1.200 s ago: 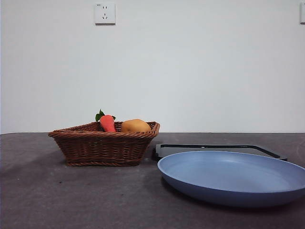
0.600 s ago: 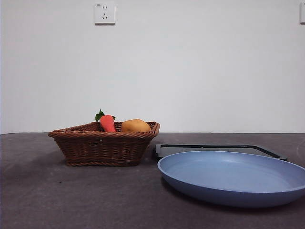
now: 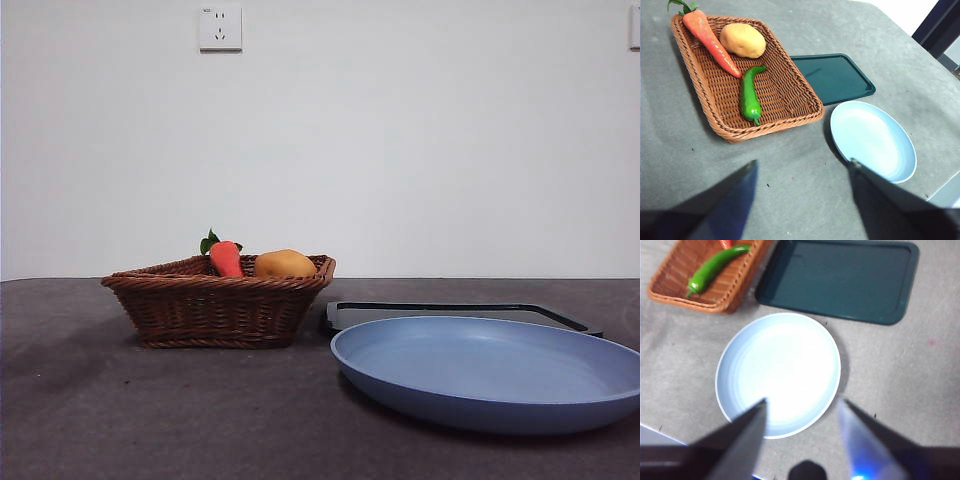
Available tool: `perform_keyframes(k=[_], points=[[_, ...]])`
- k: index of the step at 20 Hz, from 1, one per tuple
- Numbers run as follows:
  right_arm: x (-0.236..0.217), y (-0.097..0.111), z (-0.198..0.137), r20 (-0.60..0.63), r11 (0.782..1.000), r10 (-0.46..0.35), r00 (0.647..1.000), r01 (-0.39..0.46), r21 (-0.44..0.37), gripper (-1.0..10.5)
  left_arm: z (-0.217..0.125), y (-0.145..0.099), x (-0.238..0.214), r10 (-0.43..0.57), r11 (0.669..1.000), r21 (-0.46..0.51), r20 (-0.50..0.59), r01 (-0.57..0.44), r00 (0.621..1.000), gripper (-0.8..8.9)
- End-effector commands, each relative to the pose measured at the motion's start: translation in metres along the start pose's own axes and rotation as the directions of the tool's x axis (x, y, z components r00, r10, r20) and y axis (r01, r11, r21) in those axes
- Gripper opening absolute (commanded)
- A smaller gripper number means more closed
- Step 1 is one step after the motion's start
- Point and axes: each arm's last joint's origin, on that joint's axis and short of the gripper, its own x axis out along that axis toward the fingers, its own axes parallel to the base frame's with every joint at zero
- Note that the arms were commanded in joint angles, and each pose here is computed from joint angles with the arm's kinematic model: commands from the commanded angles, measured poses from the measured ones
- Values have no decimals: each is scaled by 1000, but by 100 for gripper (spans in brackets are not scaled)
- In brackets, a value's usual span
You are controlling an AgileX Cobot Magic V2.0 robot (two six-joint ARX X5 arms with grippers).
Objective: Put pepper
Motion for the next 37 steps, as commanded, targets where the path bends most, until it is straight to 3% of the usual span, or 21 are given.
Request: perform_keyframes(k=[1,9,16,25,33,35,37], points=[[4,-2,7,-11,1000,1,1000,-1,5,312,4,-2,-2,-4,1000,28,17,3,1000,352],[72,-26,27,-210,997,20,978,-4,76,311,4,-2,-2,-3,1000,28,17,2,1000,352],[150,-50,25,-386,992,51,921,-1,128,310,4,-2,-2,-2,1000,28,17,2,1000,352],[202,-59,12,-479,990,80,874,-14,140,281,4,-2,-2,-1,1000,28,17,1,1000,352],[216,-53,7,-504,992,90,859,-33,122,108,4,-2,-2,-1,1000,28,17,1,1000,352],[217,-54,8,-500,992,89,861,-32,120,-2,4,-2,-2,-1,1000,28,17,1,1000,352],[217,-54,8,-500,991,88,862,-26,130,6,4,-2,-2,-2,1000,24,17,2,1000,352]])
